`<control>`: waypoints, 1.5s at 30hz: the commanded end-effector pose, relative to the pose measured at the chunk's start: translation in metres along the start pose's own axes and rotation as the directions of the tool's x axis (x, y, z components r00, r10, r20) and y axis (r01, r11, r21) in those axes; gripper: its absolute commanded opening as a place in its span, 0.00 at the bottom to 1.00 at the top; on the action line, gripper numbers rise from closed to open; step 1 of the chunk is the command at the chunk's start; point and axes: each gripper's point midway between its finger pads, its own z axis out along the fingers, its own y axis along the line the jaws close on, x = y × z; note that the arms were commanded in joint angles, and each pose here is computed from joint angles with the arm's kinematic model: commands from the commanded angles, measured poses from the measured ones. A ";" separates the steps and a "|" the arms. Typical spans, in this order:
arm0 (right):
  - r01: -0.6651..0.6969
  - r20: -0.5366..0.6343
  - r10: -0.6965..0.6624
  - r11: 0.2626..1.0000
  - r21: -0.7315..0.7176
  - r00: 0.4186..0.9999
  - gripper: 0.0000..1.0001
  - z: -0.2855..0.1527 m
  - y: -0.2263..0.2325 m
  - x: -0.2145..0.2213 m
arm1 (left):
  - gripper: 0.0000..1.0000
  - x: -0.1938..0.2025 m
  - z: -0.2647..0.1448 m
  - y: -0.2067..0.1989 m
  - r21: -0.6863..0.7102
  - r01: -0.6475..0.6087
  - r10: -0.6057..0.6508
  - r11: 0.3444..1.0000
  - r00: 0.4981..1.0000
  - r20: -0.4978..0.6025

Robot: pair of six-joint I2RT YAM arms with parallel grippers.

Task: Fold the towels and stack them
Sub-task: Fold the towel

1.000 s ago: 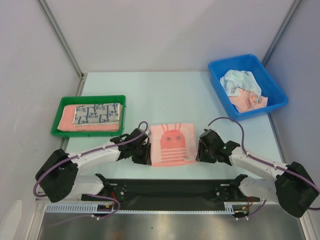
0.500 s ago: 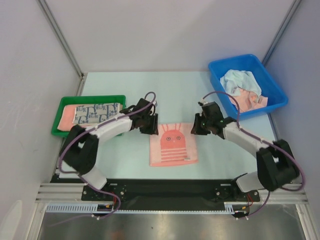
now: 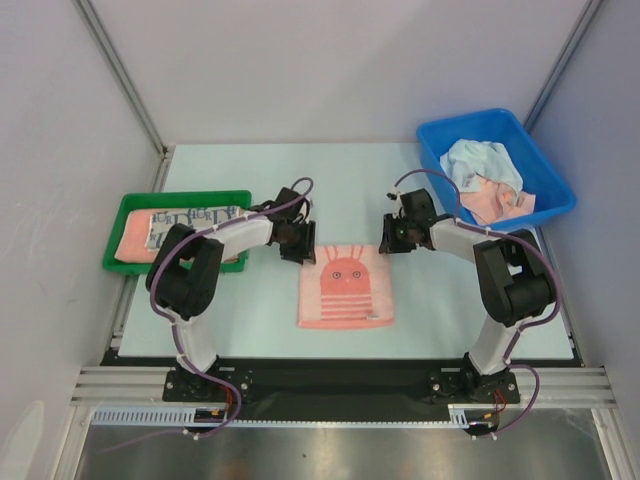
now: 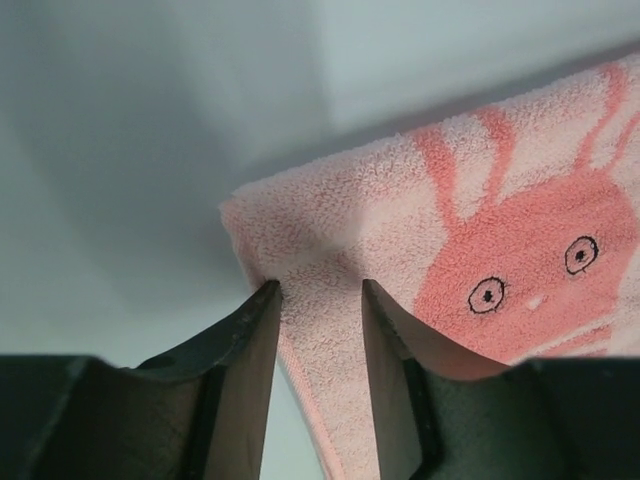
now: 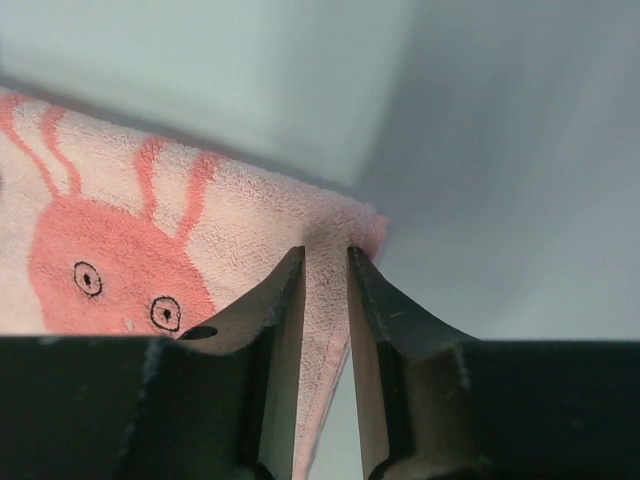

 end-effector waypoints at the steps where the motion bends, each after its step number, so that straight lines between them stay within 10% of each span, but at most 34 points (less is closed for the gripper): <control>1: 0.094 0.032 -0.093 0.996 -0.008 0.995 0.29 -0.008 0.005 -0.023 | 0.47 -0.022 -0.012 -0.003 0.021 -0.048 0.048 0.999 0.998 0.037; 16: 0.185 -0.114 -0.232 0.929 -0.321 0.966 0.42 -0.021 -0.009 -0.032 | 0.57 -0.045 -0.017 -0.001 0.184 -0.522 0.530 0.833 0.848 0.011; 38: 0.199 -0.198 -0.327 0.854 -0.481 0.924 0.35 0.011 -0.014 -0.016 | 0.51 -0.039 0.010 0.018 0.376 -0.478 0.535 0.794 0.843 -0.058; 41: 0.193 -0.210 -0.324 0.858 -0.477 0.922 0.31 0.014 -0.016 -0.013 | 0.44 -0.036 0.014 0.019 0.385 -0.475 0.537 0.791 0.841 -0.067; 45: 0.204 -0.204 -0.328 0.863 -0.462 0.922 0.12 0.015 -0.018 -0.020 | 0.08 -0.037 0.016 0.020 0.391 -0.470 0.536 0.791 0.841 -0.076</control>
